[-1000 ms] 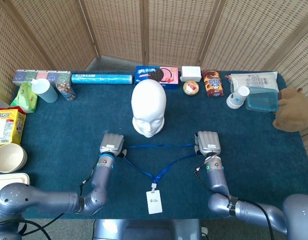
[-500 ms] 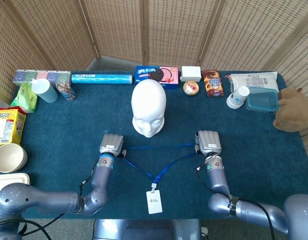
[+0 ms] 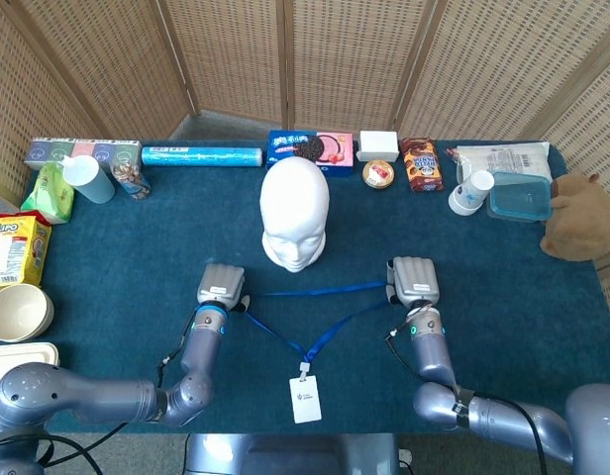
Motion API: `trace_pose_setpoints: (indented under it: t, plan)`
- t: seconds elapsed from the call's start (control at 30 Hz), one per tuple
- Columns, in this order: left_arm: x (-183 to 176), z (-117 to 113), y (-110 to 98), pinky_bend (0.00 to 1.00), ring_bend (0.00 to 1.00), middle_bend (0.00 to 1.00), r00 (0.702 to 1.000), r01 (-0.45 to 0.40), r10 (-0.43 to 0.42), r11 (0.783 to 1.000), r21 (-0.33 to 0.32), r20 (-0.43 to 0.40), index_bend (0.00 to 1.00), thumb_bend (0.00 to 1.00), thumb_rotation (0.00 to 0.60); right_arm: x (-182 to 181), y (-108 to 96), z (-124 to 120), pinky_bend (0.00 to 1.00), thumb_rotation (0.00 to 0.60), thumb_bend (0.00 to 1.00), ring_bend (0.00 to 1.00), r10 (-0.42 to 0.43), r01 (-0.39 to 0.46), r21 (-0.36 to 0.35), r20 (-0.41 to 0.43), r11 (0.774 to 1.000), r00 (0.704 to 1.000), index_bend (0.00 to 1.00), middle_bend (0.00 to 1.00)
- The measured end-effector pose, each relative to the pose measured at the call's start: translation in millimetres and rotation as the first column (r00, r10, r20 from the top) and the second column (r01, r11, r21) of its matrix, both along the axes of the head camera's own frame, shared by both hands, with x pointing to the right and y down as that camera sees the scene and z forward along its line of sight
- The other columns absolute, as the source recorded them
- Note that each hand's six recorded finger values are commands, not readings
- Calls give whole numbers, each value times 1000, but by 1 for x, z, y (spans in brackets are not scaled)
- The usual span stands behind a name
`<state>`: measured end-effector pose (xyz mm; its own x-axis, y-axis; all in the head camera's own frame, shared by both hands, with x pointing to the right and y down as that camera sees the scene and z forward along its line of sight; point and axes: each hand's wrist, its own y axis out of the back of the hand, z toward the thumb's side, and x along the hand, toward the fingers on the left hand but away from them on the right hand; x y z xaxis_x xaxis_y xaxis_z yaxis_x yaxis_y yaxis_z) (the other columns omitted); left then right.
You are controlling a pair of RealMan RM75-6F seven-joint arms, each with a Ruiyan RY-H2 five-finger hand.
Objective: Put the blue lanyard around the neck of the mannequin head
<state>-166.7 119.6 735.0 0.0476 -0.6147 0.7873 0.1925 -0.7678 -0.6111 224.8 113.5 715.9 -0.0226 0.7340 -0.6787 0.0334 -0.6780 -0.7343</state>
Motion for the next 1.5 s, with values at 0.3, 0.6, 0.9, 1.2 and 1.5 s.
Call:
trace_pose_setpoints:
  t: [0.3,0.6,0.9,1.2,1.5]
  plan:
    - [-1,0,0,1000,1000,1000,1000,3,-3,1000,0,5,695,479,428,2,-1,-1,1000,600,505,1000,7,-7,-1,3,1000,1000,628,1000]
    - [-2,0,-1,1000,1000,1000,1000,4,-4,1000,-3,7,695,507,429,5,-1,-1,1000,600,506,1000,17,-17,-2,6,1000,1000,628,1000]
    - [-7,-4,-7,1000,1000,1000,1000,24,-24,999,20,-8,695,508,431,7,-3,-5,1000,600,507,1000,38,-38,6,32,999,999,628,1000]
    - [-20,-22,-16,1000,1000,1000,996,56,-50,996,74,-77,695,509,432,3,-1,-29,1000,600,507,1000,39,-45,49,111,998,993,635,1000]
    - [-49,-70,-22,1000,1000,1000,980,61,-21,978,198,-196,695,508,431,-11,7,-93,1000,600,508,1000,-39,-5,160,265,987,963,640,1000]
